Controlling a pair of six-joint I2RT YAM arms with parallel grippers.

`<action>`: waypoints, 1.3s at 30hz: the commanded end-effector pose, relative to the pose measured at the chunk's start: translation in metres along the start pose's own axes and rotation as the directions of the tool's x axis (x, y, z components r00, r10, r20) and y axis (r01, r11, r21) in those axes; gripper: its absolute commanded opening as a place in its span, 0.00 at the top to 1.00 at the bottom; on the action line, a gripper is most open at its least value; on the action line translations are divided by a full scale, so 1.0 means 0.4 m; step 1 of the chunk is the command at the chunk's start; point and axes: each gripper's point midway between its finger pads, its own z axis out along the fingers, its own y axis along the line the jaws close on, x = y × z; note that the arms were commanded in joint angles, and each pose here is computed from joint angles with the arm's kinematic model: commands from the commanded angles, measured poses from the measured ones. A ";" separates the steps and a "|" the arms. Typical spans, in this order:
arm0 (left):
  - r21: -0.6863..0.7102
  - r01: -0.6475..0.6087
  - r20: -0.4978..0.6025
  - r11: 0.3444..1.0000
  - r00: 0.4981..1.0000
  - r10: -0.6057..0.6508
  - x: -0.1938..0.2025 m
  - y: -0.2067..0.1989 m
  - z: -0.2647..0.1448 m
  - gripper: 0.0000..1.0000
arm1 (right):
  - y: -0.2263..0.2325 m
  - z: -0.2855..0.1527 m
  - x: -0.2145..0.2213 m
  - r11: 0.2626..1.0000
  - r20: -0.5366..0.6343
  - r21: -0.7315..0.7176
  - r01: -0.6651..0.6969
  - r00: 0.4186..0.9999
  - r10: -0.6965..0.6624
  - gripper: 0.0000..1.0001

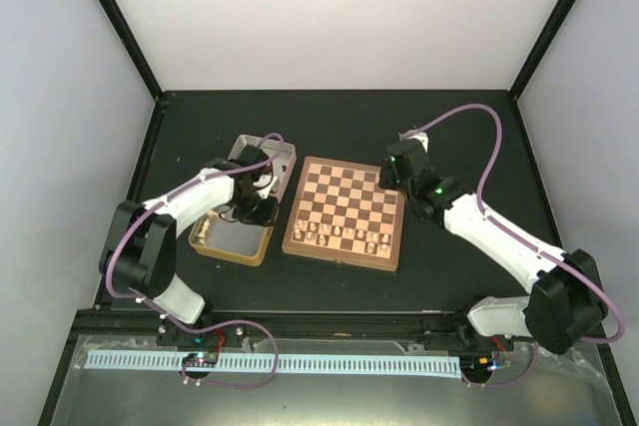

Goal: Set up the chess pieces on the board
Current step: Adjust the storage box at the center of the board, then pick up the chess piece from the storage box.

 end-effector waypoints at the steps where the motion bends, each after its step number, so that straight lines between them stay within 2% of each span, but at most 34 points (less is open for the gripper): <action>1: -0.036 -0.022 0.054 0.999 0.998 0.024 -0.035 0.004 -0.023 0.75 | -0.003 -0.016 -0.035 1.000 0.049 -0.003 -0.031 0.998 0.031 0.68; 4: -0.067 0.031 0.100 0.997 0.995 -0.024 -0.044 0.019 -0.054 0.59 | 0.000 -0.019 -0.037 0.999 0.049 -0.012 -0.039 0.998 0.039 0.68; 6: -0.064 0.074 0.138 0.995 0.988 -0.065 -0.056 0.024 -0.079 0.54 | 0.002 -0.020 -0.035 0.999 0.044 -0.016 -0.042 0.998 0.043 0.68; 10: -0.043 0.169 0.231 0.985 0.961 -0.154 -0.081 0.039 -0.132 0.49 | 0.003 -0.021 -0.027 0.998 0.031 -0.024 -0.052 0.998 0.052 0.68; 13: -0.058 0.274 0.312 0.960 0.918 -0.243 -0.091 0.075 -0.163 0.46 | 0.001 -0.024 -0.019 0.997 0.032 -0.036 -0.072 0.997 0.073 0.68; 19: -0.027 0.509 0.452 0.860 0.774 -0.444 -0.116 0.176 -0.162 0.45 | 0.014 -0.025 -0.007 0.994 0.013 -0.082 -0.078 0.997 0.079 0.67; 22: -0.019 0.609 0.441 0.793 0.717 -0.540 -0.116 0.233 -0.126 0.46 | 0.024 -0.020 -0.009 0.993 0.004 -0.096 -0.071 0.997 0.071 0.67; 25: -0.017 0.677 0.404 0.736 0.678 -0.615 -0.115 0.274 -0.091 0.51 | 0.036 -0.011 -0.014 0.993 -0.007 -0.102 -0.053 0.999 0.053 0.67; 30: -0.056 0.773 0.407 0.632 0.596 -0.692 -0.094 0.327 -0.079 0.53 | 0.043 0.007 -0.020 0.996 -0.039 -0.090 -0.027 0.999 0.023 0.67; 34: -0.103 0.809 0.435 0.579 0.560 -0.705 -0.076 0.355 -0.091 0.53 | 0.049 0.015 -0.013 0.995 -0.054 -0.102 -0.011 0.999 0.005 0.67; 39: -0.155 0.828 0.453 0.539 0.545 -0.706 -0.054 0.380 -0.095 0.53 | 0.048 0.029 -0.004 0.995 -0.062 -0.096 0.006 0.998 -0.013 0.68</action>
